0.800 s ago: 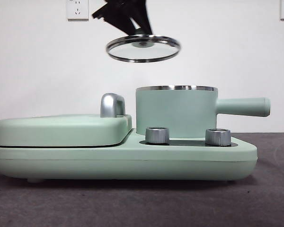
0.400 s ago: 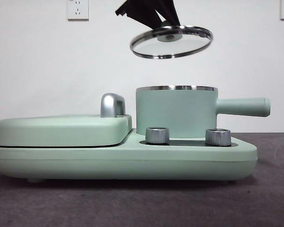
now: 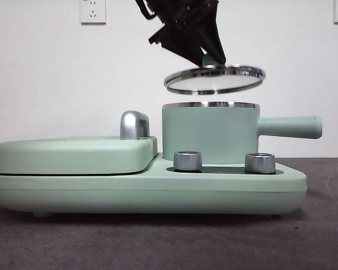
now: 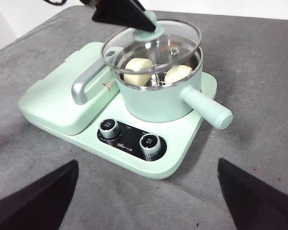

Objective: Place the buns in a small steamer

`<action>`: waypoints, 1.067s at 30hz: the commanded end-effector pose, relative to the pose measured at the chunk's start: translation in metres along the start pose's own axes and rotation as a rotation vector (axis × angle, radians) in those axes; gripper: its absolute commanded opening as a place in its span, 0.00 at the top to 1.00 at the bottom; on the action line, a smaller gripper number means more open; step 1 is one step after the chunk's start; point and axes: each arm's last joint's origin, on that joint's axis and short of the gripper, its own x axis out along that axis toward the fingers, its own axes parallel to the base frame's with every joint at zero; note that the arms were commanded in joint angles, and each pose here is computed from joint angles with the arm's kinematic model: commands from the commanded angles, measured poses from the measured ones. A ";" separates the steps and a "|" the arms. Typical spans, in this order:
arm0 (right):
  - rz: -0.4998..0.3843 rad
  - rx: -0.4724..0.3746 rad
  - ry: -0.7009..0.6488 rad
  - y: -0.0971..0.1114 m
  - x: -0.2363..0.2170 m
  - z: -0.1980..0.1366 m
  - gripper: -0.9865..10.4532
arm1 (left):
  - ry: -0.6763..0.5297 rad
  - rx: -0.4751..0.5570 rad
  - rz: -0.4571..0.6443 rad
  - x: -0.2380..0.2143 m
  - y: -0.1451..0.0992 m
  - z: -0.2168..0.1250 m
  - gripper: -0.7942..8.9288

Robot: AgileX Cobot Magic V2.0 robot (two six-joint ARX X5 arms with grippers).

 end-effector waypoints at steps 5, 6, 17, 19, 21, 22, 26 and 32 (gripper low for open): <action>0.009 0.005 -0.013 0.001 -0.001 0.002 0.51 | -0.048 0.028 0.005 0.005 -0.002 0.001 0.90; 0.009 0.005 -0.013 0.001 -0.001 0.002 0.51 | -0.046 0.028 0.005 0.006 -0.002 0.001 0.90; 0.009 0.009 -0.012 0.001 -0.001 0.002 0.51 | -0.052 0.014 0.018 0.019 0.006 -0.001 0.90; 0.009 0.009 -0.012 0.001 -0.001 0.002 0.51 | -0.043 0.012 0.016 0.023 0.007 -0.003 0.90; 0.009 0.010 -0.012 0.001 -0.001 0.002 0.51 | -0.036 0.010 0.015 0.027 0.008 -0.005 0.90; 0.009 0.010 -0.012 0.001 -0.001 0.002 0.51 | -0.032 0.009 0.014 0.029 0.008 -0.005 0.90; 0.009 0.012 -0.012 0.001 -0.001 0.002 0.51 | -0.011 0.009 0.035 0.033 0.010 -0.008 0.90; 0.009 0.012 -0.013 0.001 -0.001 0.002 0.51 | 0.023 0.010 0.049 0.036 0.014 -0.012 0.90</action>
